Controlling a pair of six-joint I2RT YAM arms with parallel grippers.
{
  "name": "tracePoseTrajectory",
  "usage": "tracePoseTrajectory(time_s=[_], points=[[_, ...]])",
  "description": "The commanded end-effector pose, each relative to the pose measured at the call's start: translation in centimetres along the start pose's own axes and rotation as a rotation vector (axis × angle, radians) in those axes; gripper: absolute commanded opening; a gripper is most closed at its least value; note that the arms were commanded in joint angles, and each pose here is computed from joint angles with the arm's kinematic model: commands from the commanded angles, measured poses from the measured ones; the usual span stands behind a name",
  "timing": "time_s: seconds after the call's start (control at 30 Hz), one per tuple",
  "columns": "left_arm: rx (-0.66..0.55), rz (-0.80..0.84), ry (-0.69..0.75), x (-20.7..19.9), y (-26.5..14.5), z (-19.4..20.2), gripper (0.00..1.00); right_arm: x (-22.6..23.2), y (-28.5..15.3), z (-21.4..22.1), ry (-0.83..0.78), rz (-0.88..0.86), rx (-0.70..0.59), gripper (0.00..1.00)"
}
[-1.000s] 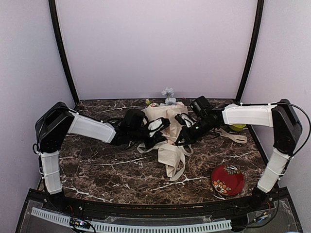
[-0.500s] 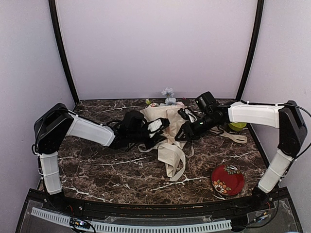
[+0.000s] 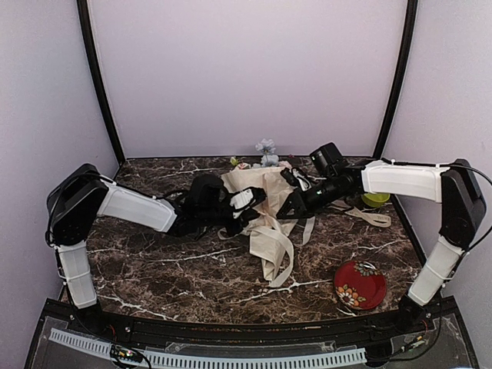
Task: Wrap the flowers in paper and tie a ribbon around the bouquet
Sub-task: Cross the half-tied ribbon over the folded bouquet.
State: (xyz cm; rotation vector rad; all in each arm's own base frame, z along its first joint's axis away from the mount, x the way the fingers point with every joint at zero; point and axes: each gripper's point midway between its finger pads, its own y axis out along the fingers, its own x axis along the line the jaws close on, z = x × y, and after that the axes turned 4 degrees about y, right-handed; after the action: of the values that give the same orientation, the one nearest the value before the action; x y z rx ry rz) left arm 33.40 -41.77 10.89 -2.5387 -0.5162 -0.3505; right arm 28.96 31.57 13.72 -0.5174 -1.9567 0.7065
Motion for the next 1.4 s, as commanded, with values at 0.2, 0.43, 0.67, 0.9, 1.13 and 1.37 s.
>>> tracePoseTrajectory(time_s=[0.2,0.43,0.67,0.9,1.13,1.37], points=[[-0.126,0.024,0.147,-1.5,-2.5,-3.9,0.0,2.5,0.9,-4.4,-0.098,-0.119,-0.055,0.08],[-0.135,0.009,0.17,-1.4,-2.6,-4.0,0.0,2.2,2.7,-3.2,-0.126,-0.131,0.015,0.03],[-0.167,0.03,0.164,-1.8,-3.0,-4.6,0.0,0.5,4.5,-2.5,-0.15,-0.126,0.085,0.06],[-0.166,0.021,0.158,-1.7,-3.0,-4.3,0.0,1.4,4.8,-1.6,-0.241,-0.201,0.129,0.13],[-0.164,0.052,0.142,-1.8,-2.5,-4.0,0.01,2.5,5.1,-0.2,-0.274,-0.324,0.176,0.17],[-0.14,0.099,0.116,-2.9,-2.4,-2.9,0.1,2.7,5.4,0.0,-0.293,-0.372,0.18,0.18]])
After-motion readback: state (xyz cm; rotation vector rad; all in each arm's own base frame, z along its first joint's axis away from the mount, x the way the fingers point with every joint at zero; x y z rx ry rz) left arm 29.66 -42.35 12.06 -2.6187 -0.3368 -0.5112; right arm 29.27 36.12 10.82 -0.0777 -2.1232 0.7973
